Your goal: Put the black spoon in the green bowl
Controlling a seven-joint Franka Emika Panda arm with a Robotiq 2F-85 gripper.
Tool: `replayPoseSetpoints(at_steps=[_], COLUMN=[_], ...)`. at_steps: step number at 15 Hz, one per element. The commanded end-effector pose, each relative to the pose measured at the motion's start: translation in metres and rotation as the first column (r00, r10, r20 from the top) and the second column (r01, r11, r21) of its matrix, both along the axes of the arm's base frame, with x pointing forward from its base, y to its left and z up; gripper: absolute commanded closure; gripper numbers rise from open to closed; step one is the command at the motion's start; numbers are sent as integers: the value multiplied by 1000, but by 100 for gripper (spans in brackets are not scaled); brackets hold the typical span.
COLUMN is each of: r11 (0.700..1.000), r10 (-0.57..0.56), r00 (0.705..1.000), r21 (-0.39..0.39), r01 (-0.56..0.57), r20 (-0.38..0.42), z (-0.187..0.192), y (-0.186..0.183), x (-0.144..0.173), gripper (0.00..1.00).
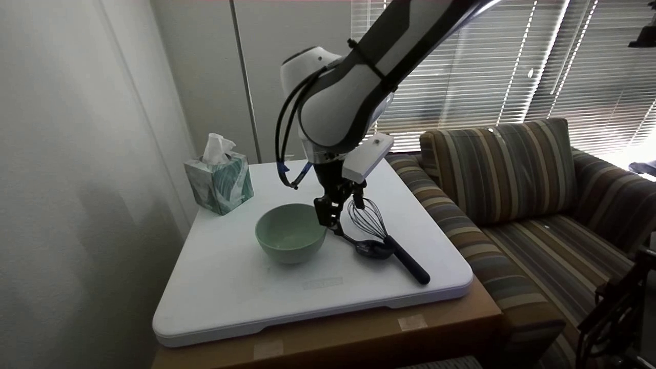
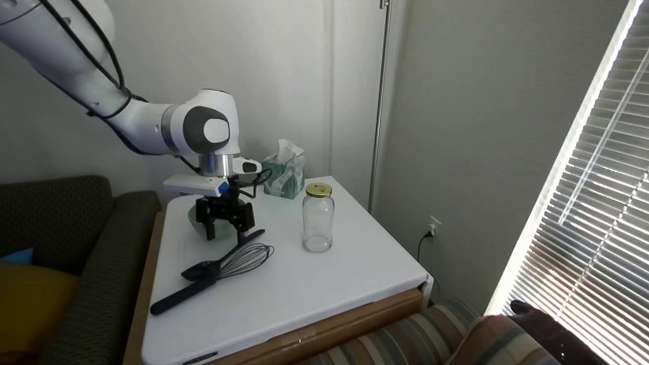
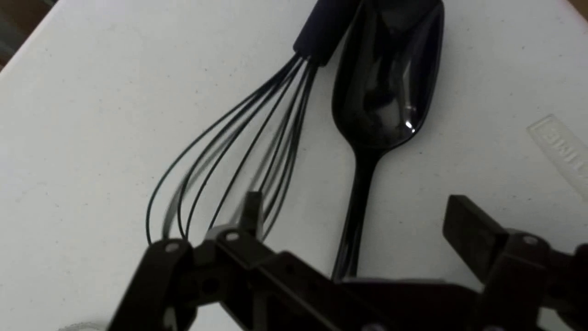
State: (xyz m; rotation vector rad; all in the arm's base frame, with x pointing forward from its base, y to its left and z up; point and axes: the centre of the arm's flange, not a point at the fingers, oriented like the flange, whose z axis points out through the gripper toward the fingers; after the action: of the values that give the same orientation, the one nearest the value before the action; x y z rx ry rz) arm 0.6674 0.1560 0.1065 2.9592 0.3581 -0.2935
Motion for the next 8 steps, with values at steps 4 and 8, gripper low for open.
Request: replayPoseSetpoints(at_steps=[4,8], r11=[992,997], r10=[83,80], r00=[996,996], r21=[-91,-22], r01=[-84,-80], r20=[-20,-33], z=[7,0], y=[10,-16], x=[7,26], gripper=[0,0])
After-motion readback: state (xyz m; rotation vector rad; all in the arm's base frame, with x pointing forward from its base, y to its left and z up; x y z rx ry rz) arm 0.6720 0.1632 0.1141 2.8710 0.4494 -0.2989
